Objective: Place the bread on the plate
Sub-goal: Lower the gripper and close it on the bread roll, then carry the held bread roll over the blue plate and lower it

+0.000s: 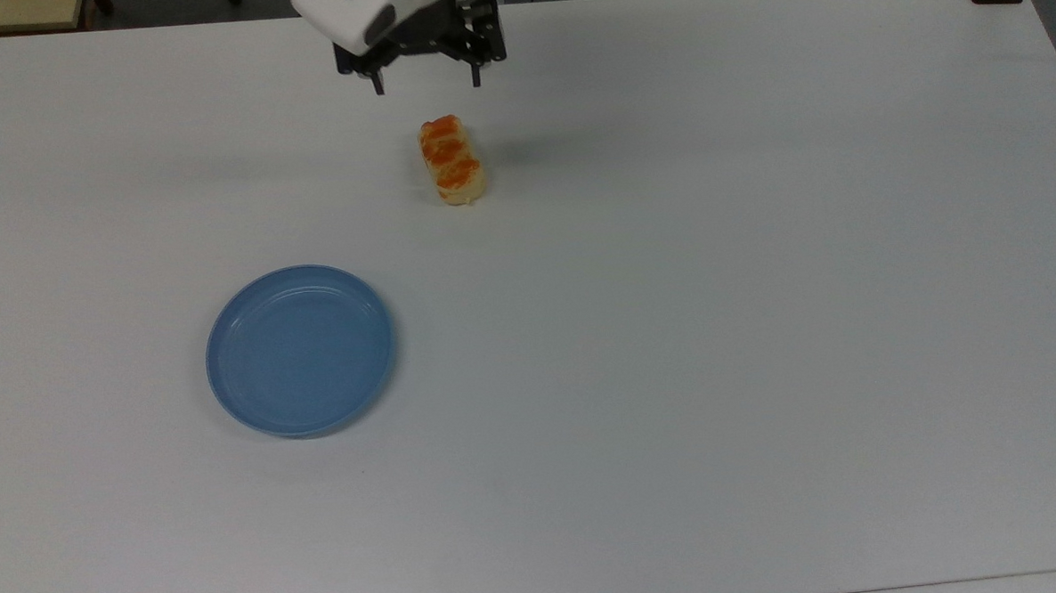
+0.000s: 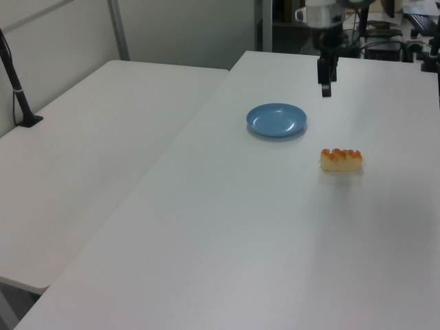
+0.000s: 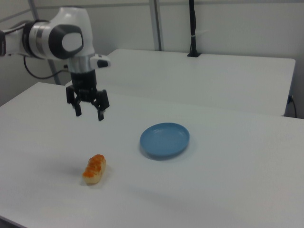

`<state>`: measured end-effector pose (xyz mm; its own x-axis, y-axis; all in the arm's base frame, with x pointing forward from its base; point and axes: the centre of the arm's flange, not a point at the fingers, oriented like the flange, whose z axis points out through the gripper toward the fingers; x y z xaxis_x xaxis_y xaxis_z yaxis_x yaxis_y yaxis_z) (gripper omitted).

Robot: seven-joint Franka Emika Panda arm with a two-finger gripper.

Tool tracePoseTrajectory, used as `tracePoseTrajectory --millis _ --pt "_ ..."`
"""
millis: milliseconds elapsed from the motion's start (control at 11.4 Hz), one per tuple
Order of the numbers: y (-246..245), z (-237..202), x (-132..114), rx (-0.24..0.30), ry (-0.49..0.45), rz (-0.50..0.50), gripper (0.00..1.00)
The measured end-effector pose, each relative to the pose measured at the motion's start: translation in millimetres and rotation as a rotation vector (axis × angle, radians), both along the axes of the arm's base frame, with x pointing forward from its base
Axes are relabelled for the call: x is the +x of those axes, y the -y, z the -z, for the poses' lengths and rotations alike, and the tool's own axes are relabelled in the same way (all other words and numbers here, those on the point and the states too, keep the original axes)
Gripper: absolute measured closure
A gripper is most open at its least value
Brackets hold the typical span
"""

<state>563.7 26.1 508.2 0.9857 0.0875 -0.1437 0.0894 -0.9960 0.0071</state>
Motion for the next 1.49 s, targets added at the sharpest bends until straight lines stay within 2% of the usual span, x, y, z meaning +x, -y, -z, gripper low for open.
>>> tracePoseTrajectory --millis 176,527,703,879,967,1054,1142,1230,1318,1406,1494 --pt "-22.3 49.9 -8.7 -0.014 -0.044 -0.05 0.0" --pt "-30.2 169.2 -30.6 -0.127 -0.113 -0.161 0.0" --pt "-28.1 199.1 -36.2 -0.154 -0.134 -0.192 0.0" --pt "-28.4 214.3 -35.8 -0.158 -0.139 -0.201 0.02" --pt "-28.9 214.9 -34.3 -0.157 -0.13 -0.202 0.15" --pt "-29.5 210.4 -30.7 -0.155 -0.114 -0.202 0.33" --pt "-30.3 200.8 -23.0 -0.155 -0.084 -0.183 0.5" --pt "-29.2 178.0 -6.4 -0.139 -0.028 -0.145 0.61" --pt "-22.4 157.8 7.1 -0.13 0.017 -0.118 0.66" --pt "-7.1 136.1 20.8 -0.13 0.064 -0.083 0.75" --pt "17.6 116.2 33.0 -0.136 0.106 -0.04 0.78"
